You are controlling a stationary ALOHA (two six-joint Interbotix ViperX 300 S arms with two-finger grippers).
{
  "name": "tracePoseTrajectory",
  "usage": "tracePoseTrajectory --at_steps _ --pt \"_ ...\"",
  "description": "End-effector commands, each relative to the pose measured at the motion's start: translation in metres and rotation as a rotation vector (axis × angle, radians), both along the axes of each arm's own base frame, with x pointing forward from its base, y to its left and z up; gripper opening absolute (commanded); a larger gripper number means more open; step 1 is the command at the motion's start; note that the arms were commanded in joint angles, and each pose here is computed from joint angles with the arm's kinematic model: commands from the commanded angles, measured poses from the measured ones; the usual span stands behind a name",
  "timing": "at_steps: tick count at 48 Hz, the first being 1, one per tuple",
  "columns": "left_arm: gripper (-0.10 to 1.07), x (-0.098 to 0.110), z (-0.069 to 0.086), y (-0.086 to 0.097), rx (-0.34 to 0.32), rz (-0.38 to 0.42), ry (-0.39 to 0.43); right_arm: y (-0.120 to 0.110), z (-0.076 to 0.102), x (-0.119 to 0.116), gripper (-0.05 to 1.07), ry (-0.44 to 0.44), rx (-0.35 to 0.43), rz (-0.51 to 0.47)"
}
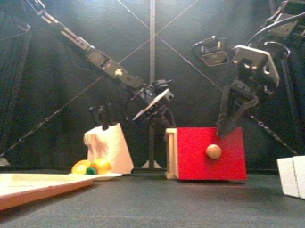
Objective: Close drawer
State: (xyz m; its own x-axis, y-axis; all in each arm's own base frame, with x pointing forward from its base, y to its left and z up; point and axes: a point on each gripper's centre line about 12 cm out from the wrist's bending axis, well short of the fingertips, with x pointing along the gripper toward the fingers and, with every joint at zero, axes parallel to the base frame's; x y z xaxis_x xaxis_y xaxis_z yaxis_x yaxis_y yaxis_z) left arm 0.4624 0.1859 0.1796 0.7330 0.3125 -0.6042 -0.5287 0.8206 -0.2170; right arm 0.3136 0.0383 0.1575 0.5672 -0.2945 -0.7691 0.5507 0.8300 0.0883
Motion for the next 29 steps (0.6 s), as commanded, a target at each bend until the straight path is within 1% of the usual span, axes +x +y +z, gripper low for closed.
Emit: tracePoseTrajectory --at_steps 1,12,19,29 --pt "0.52 0.002 0.009 0.002 0.007 0.002 -0.007 -0.009 0.007 0.001 0.31 -0.016 -0.003 -0.034" --pt "0.52 0.001 0.007 0.001 0.005 0.001 -0.002 -0.037 0.012 0.004 0.31 -0.024 -0.02 -0.121" --pt "0.52 0.001 0.006 0.001 0.004 0.001 0.001 -0.051 0.014 0.005 0.31 -0.031 -0.03 -0.154" --pt "0.52 0.002 0.01 0.0 0.007 -0.001 -0.006 -0.076 0.016 0.005 0.31 -0.038 -0.042 -0.222"
